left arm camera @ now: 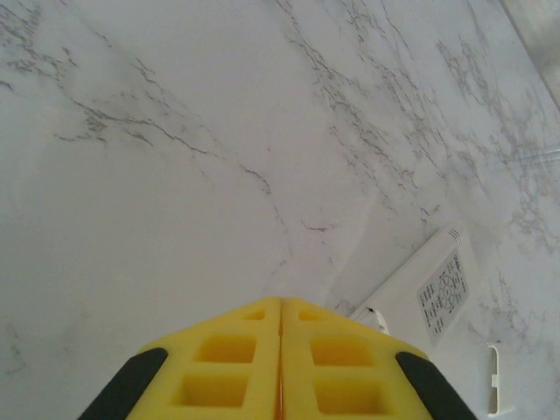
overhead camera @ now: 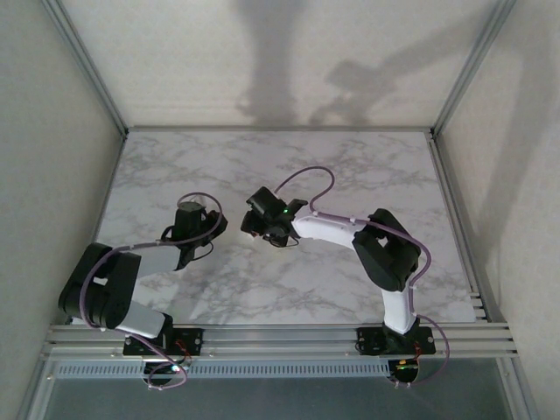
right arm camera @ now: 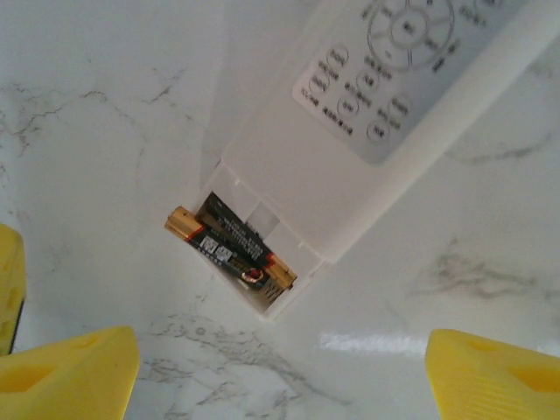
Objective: Load the batteries into the remote control
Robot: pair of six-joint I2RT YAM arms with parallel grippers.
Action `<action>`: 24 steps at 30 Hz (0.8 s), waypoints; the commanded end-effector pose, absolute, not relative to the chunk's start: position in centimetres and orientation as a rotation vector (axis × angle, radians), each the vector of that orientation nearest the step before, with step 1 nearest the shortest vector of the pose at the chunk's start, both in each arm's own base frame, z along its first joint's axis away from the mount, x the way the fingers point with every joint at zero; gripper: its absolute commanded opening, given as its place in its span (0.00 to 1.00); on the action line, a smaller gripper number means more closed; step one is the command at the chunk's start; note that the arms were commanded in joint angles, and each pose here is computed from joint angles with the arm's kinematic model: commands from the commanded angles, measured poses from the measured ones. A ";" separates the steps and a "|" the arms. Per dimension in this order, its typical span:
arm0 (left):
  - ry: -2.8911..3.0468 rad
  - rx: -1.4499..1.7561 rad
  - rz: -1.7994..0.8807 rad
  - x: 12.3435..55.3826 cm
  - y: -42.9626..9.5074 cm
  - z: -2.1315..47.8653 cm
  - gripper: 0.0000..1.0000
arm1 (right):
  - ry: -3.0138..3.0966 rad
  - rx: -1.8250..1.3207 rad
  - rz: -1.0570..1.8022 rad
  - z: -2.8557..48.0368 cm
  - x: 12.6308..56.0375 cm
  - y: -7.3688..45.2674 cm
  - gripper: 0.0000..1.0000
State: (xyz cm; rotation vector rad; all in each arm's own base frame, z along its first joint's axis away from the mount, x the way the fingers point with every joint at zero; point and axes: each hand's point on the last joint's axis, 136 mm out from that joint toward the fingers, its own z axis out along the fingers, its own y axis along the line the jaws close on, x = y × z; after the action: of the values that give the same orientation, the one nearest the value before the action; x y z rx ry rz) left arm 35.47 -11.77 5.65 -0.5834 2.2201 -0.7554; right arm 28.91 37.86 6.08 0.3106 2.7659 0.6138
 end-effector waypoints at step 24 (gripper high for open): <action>2.143 -0.649 -0.747 35.3 -10.1 6.5 0.05 | 2.761 0.747 0.513 3.8 30.9 40.0 0.75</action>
State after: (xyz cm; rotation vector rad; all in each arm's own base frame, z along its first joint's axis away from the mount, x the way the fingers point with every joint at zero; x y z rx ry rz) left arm 35.28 -10.54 6.10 -0.6346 2.1726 -0.7419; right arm 30.33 40.65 4.37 0.6989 2.7791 0.5746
